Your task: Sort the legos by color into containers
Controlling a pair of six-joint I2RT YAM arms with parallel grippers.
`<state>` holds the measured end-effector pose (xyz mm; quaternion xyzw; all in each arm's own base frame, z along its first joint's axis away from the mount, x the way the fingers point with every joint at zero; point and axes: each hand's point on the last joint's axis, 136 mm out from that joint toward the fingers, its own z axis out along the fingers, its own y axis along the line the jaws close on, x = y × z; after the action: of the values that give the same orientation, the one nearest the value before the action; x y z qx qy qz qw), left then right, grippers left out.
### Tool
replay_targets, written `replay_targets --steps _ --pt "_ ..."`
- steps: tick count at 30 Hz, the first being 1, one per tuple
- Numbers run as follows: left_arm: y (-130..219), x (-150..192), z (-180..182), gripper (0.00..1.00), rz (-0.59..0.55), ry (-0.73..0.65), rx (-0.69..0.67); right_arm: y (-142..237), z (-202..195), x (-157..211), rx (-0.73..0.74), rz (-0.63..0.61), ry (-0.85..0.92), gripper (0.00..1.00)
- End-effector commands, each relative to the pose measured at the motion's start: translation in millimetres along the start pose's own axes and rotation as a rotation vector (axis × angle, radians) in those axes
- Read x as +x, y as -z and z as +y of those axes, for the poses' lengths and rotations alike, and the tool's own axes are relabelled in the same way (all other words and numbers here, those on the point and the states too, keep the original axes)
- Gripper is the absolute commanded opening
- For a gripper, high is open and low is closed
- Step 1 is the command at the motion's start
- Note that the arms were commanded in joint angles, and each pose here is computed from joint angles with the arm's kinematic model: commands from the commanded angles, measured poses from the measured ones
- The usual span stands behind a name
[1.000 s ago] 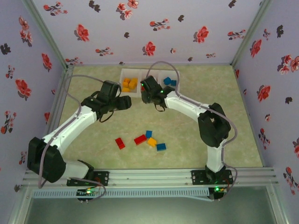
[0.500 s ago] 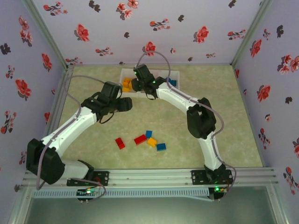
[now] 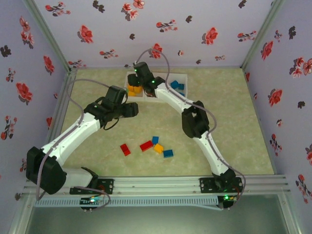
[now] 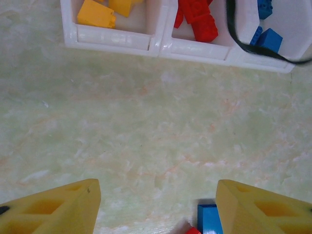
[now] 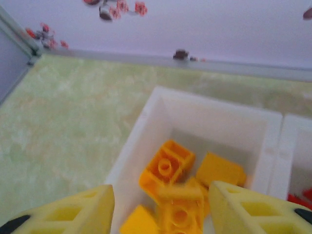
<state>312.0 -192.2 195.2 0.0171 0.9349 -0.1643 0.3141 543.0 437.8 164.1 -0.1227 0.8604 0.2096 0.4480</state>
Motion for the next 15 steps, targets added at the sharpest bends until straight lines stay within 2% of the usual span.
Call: replay_targets --steps 1,7,15 --pt "16 -2 1 0.65 -0.017 -0.004 -0.008 -5 -14 -18 0.022 -0.016 -0.016 0.62" --pt "18 0 4 0.66 -0.020 -0.008 -0.018 13 -21 -20 0.037 0.004 -0.004 0.65" --pt "10 10 1 0.67 0.016 -0.019 -0.023 83 -30 -17 0.047 -0.006 0.013 0.66"
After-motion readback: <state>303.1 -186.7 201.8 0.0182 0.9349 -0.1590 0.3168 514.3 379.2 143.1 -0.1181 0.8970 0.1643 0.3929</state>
